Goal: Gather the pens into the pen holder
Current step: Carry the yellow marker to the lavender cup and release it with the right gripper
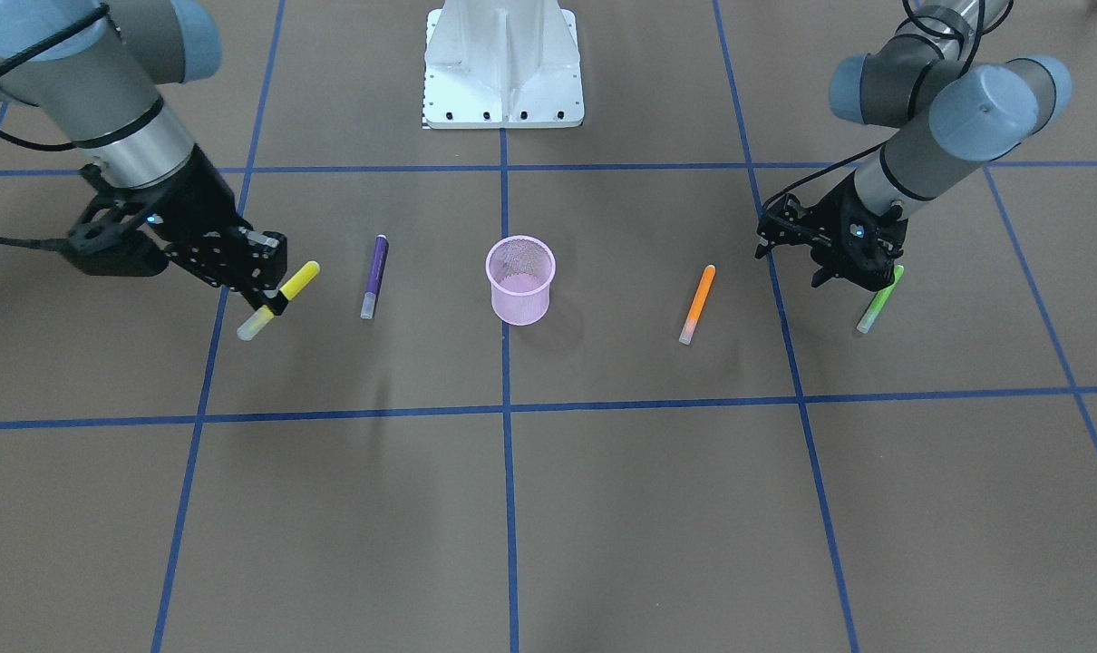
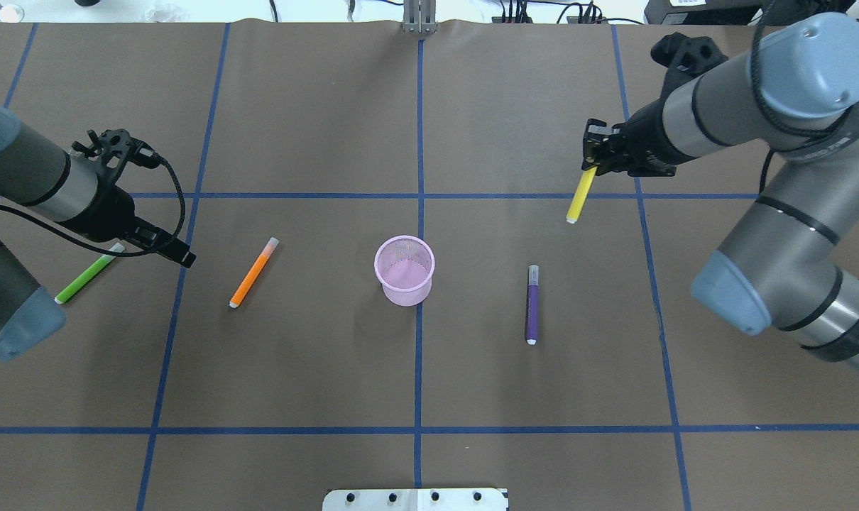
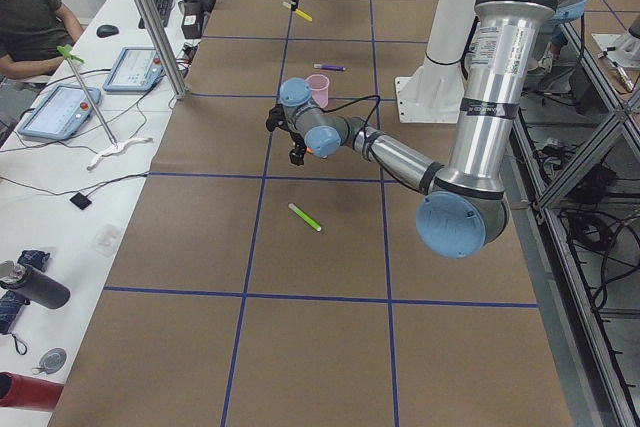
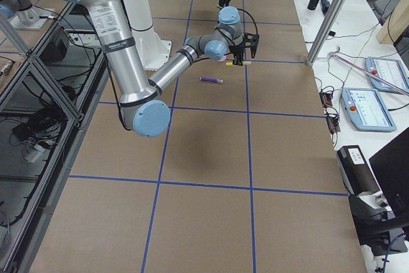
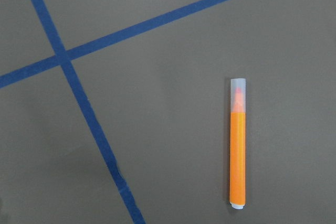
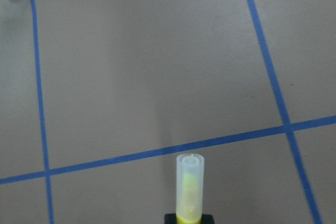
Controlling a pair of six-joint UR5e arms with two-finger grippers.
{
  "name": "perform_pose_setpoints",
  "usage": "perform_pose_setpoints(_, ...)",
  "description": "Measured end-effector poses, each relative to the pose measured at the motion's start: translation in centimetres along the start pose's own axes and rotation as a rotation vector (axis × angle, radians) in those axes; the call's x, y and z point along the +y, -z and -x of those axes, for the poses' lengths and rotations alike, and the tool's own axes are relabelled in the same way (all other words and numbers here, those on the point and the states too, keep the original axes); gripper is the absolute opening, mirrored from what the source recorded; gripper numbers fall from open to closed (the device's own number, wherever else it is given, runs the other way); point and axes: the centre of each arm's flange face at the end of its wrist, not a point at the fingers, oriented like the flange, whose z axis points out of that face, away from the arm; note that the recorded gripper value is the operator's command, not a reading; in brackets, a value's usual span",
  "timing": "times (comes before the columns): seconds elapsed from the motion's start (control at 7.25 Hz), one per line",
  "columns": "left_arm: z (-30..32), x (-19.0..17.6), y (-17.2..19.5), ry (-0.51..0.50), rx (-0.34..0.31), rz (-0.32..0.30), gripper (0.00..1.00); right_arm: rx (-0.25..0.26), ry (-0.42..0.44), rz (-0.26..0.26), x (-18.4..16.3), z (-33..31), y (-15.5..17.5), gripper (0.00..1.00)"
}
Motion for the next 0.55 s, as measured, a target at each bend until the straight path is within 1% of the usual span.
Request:
perform_pose_setpoints(0.28, 2.0, -0.5, 0.1, -0.062, -0.028, 0.012, 0.90, 0.004, -0.055, -0.059, 4.8, 6.1, -1.6, 0.00)
perform_pose_setpoints(0.55, 2.6, -0.6, 0.1, -0.067, -0.039, 0.020, 0.90, -0.008, -0.126, -0.109, 8.3, 10.8, -1.6, 0.00)
